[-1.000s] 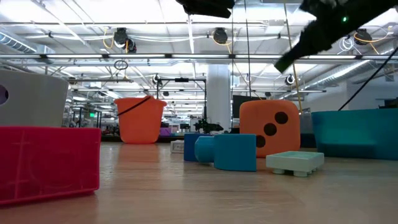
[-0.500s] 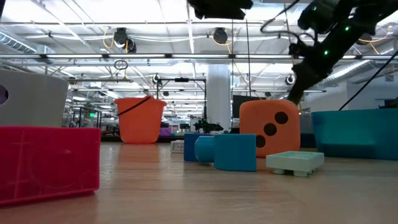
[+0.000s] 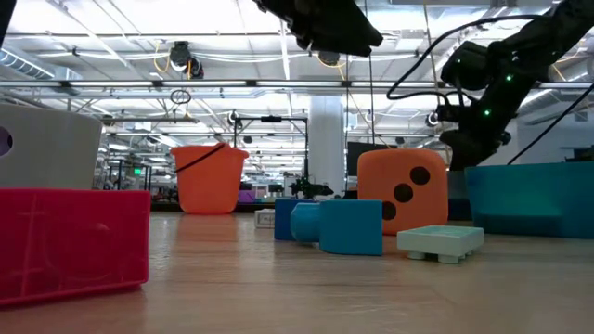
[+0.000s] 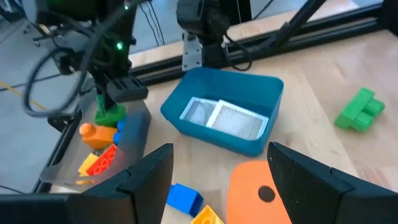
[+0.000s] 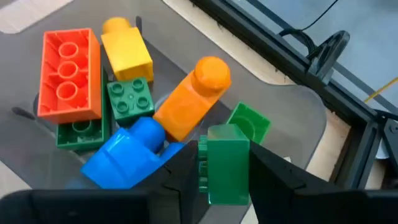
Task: Pick & Place Toys
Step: Put the green game piece into the black bin, then put the blue game piece into the black bin
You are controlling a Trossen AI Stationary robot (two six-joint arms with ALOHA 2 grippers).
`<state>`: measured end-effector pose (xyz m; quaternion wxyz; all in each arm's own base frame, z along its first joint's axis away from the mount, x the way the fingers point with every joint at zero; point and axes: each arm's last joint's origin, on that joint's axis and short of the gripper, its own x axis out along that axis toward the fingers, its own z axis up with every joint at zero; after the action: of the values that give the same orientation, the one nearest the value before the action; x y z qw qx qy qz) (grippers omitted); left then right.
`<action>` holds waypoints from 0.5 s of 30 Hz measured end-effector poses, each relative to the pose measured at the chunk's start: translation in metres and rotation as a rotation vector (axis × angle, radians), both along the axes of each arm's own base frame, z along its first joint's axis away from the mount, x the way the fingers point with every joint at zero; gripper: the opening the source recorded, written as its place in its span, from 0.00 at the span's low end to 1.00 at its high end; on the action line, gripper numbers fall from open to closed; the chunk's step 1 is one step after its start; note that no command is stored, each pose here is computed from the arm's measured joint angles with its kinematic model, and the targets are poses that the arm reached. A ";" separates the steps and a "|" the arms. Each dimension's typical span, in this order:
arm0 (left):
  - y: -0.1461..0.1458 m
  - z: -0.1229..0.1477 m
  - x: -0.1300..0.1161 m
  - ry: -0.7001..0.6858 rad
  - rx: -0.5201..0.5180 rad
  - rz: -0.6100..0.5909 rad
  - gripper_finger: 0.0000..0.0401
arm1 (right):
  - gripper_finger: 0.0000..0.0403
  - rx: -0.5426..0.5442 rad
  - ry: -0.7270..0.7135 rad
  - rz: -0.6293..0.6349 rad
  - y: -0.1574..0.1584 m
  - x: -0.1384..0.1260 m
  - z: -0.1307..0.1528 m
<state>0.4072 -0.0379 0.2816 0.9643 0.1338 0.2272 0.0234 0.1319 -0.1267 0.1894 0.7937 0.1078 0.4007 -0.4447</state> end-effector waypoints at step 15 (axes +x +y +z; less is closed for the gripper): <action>-0.002 0.000 0.000 -0.002 -0.003 -0.003 0.67 | 0.50 -0.006 -0.350 0.189 0.015 -0.004 0.034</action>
<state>0.4070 -0.0399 0.2816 0.9648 0.1329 0.2260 0.0216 0.1284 -0.1115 0.2230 0.8898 0.1429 0.2637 -0.3439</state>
